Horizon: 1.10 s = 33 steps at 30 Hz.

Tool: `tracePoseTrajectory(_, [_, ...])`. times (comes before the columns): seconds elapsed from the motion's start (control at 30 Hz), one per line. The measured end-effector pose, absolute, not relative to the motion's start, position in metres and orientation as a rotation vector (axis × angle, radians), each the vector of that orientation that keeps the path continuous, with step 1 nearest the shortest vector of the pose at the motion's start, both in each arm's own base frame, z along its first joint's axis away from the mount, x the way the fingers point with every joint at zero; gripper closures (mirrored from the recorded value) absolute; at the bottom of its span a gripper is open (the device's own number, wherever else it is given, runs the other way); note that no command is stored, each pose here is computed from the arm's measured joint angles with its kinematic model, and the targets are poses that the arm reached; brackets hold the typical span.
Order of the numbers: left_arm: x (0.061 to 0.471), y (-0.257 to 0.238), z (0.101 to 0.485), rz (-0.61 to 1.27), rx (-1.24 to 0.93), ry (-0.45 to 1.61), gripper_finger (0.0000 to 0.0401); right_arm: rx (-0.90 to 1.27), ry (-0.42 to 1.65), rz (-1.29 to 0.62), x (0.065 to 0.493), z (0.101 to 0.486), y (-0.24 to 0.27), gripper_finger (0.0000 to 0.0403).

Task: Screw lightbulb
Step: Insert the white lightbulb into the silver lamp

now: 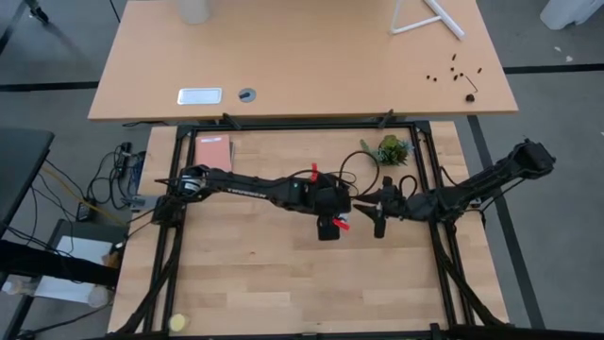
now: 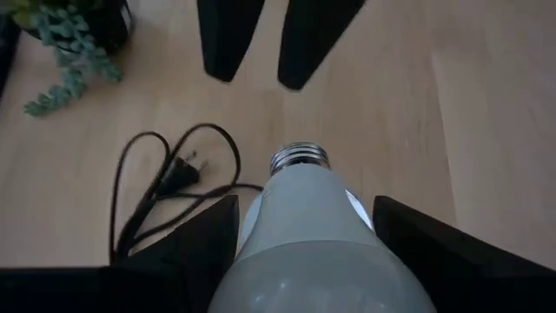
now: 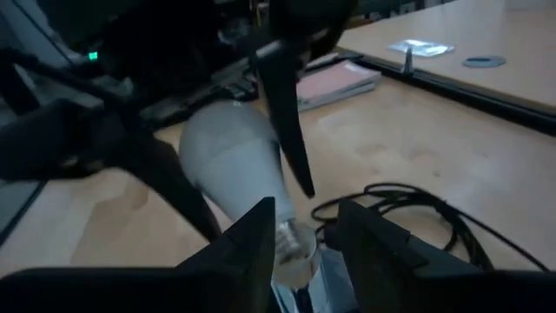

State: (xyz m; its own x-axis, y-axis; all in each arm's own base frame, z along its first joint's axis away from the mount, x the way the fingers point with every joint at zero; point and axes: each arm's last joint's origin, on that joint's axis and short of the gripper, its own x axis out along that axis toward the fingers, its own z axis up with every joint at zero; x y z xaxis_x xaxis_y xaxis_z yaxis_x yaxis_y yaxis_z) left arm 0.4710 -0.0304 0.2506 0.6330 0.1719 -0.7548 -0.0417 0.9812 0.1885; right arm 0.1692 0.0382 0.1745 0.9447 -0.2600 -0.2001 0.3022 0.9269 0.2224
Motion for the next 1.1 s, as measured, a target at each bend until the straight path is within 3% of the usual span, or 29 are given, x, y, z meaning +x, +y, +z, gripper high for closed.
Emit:
tracePoseTrajectory(0.57, [0.477,-0.025,0.273,0.12,0.161,0.799,0.0138,0.263,0.189,-0.288,0.186,0.161,0.032,0.027])
tracePoseTrajectory(1.1, [0.473,0.0,0.268,0.099,0.087,0.867,0.0138,0.319,0.201,-0.272,0.19,0.157,0.028,0.027])
